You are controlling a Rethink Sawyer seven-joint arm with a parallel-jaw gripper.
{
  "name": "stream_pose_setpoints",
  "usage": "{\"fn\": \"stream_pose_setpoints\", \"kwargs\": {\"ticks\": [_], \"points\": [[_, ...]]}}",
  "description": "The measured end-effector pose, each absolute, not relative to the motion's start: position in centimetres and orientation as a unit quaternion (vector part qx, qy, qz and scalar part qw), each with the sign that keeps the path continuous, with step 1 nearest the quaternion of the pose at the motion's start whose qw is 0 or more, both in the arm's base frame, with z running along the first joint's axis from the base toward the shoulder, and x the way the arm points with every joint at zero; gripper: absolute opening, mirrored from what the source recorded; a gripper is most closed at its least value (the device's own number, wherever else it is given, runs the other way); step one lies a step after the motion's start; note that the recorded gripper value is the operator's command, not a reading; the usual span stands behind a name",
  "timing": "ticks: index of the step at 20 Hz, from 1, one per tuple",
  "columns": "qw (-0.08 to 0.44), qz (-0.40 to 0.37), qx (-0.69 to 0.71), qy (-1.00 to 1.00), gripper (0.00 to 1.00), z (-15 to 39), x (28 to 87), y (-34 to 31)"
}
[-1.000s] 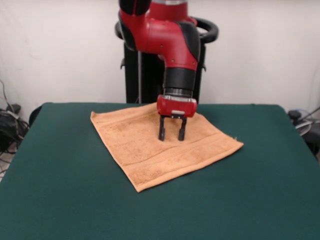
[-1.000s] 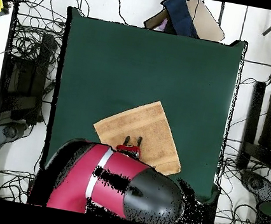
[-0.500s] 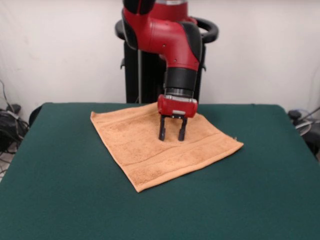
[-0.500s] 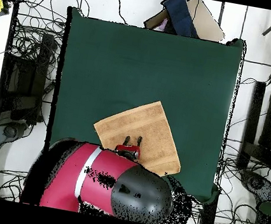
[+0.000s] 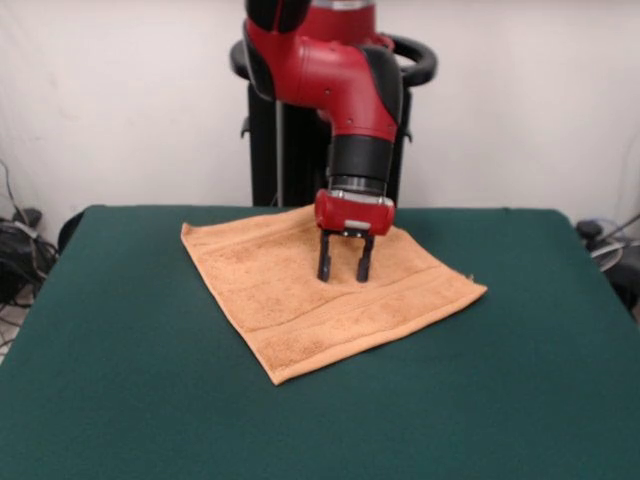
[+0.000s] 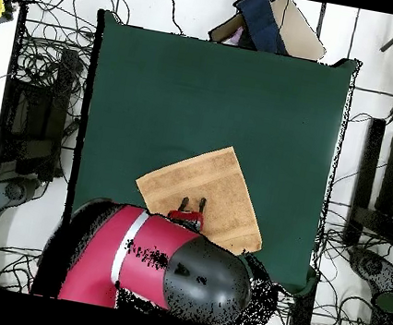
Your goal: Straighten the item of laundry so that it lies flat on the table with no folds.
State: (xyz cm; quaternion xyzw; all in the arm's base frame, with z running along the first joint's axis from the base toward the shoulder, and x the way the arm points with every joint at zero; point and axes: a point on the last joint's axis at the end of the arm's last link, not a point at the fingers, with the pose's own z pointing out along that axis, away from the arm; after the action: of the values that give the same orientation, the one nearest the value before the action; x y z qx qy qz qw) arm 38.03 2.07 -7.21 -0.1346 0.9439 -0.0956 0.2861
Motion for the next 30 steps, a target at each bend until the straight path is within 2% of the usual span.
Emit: {"fn": "stream_pose_setpoints", "kwargs": {"ticks": [11,23,30], "points": [[0.248,-0.094,-0.132,0.955,1.0,-6.7,39.0,2.1],[0.143,-0.099,-0.132,0.976,1.0,-5.8,41.7,2.6],[0.131,-0.109,-0.118,0.978,1.0,-5.7,42.0,3.0]]}}
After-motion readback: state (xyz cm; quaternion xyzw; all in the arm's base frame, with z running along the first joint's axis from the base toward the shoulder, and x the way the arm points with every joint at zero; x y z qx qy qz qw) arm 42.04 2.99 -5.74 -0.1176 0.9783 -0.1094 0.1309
